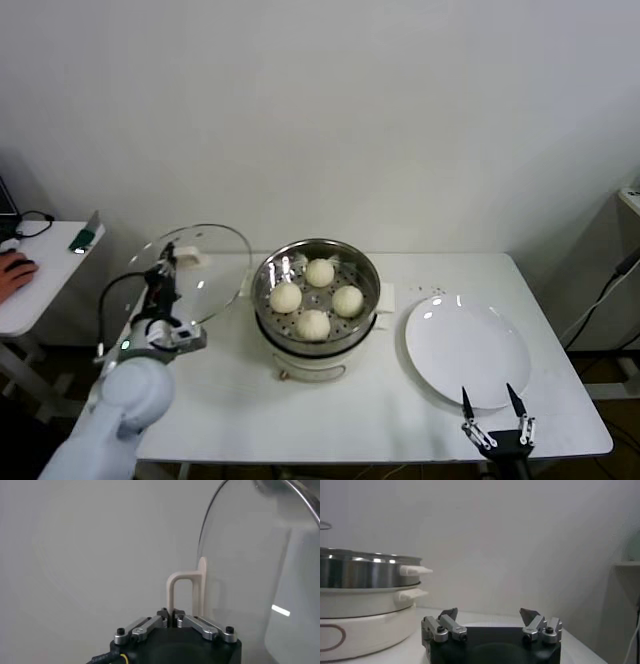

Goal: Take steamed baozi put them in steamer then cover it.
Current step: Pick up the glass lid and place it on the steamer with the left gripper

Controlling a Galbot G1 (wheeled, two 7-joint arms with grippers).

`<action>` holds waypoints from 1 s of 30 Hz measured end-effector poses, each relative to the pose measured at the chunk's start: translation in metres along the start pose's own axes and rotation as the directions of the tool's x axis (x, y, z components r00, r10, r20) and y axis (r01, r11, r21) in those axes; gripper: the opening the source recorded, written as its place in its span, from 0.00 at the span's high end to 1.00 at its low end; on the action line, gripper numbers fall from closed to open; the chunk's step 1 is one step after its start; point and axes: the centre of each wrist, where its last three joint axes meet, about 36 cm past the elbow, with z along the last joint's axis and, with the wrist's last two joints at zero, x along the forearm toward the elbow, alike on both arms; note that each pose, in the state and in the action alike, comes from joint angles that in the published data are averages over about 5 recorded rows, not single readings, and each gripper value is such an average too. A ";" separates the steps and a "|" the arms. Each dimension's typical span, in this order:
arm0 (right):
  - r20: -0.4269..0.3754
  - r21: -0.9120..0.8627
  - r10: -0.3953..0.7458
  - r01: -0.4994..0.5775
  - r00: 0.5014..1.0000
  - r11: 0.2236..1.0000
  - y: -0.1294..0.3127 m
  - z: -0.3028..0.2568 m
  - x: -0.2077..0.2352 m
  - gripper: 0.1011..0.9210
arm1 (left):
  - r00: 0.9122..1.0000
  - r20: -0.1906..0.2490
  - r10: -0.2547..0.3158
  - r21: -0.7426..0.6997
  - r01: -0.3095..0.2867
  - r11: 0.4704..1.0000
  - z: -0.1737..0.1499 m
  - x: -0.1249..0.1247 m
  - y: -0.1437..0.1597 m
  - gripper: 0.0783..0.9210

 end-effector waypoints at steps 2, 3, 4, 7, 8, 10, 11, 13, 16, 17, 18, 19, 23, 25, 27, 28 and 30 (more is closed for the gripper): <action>-0.005 -0.003 0.001 -0.001 1.000 1.000 0.001 -0.001 -0.002 0.12 | 1.000 0.013 0.008 0.010 -0.008 1.000 -0.018 0.001 0.003 0.92; -0.009 -0.004 0.001 -0.001 1.000 1.000 0.002 -0.001 -0.003 0.12 | 1.000 0.020 0.012 0.014 -0.013 1.000 -0.026 0.001 0.004 0.92; -0.012 -0.004 0.001 -0.001 1.000 1.000 0.002 -0.001 -0.004 0.12 | 0.999 0.027 0.017 0.017 -0.017 1.000 -0.035 0.002 0.005 0.92; -0.022 -0.002 -0.001 0.001 1.000 1.000 0.000 -0.002 -0.006 0.12 | 0.998 0.049 0.029 0.024 -0.030 0.999 -0.059 0.003 0.006 0.92; -0.025 -0.001 -0.002 0.002 1.000 1.000 0.000 -0.002 -0.007 0.12 | 0.998 0.055 0.033 0.025 -0.035 0.999 -0.068 0.004 0.006 0.92; -0.029 0.001 -0.003 0.003 1.000 1.000 -0.002 -0.002 -0.008 0.12 | 0.997 0.068 0.040 0.026 -0.042 0.999 -0.084 0.005 0.005 0.92; -0.031 0.002 -0.003 0.003 1.000 1.000 -0.003 -0.001 -0.008 0.12 | 0.996 0.074 0.043 0.026 -0.045 0.999 -0.092 0.005 0.004 0.92; -0.035 0.002 -0.004 0.004 0.999 1.000 -0.005 0.000 -0.008 0.12 | 0.995 0.087 0.047 0.027 -0.049 0.998 -0.109 0.007 0.001 0.92; -0.039 0.004 -0.003 0.003 0.999 1.000 -0.007 0.001 -0.008 0.12 | 0.993 0.108 0.048 0.030 -0.051 0.998 -0.135 0.011 -0.002 0.92; -0.040 0.004 -0.003 0.003 0.999 1.000 -0.008 0.001 -0.008 0.12 | 0.992 0.114 0.048 0.032 -0.052 0.998 -0.144 0.012 -0.004 0.92; -0.041 0.005 -0.003 0.003 0.999 1.000 -0.009 0.001 -0.008 0.12 | 0.992 0.120 0.049 0.033 -0.053 0.998 -0.152 0.013 -0.005 0.92; -0.042 0.006 -0.003 0.003 0.999 1.000 -0.010 0.001 -0.007 0.12 | 0.991 0.124 0.050 0.034 -0.055 0.998 -0.160 0.015 -0.007 0.92; -0.042 0.011 -0.001 0.001 0.999 1.000 -0.015 0.001 -0.006 0.12 | 0.989 0.138 0.056 0.040 -0.062 0.997 -0.190 0.021 -0.014 0.92; -0.041 0.014 0.002 -0.001 0.999 1.000 -0.017 0.001 -0.006 0.12 | 0.988 0.142 0.058 0.042 -0.064 0.997 -0.203 0.024 -0.018 0.92; -0.041 0.015 0.005 -0.004 0.999 1.000 -0.019 0.002 -0.004 0.12 | 0.987 0.147 0.060 0.042 -0.067 0.997 -0.216 0.027 -0.021 0.92; -0.041 0.015 0.005 -0.005 0.999 1.000 -0.019 0.002 -0.004 0.12 | 0.987 0.149 0.061 0.041 -0.068 0.997 -0.221 0.029 -0.024 0.92; -0.040 0.015 0.006 -0.005 0.999 1.000 -0.019 0.003 -0.003 0.12 | 0.986 0.152 0.062 0.037 -0.069 0.997 -0.231 0.032 -0.028 0.92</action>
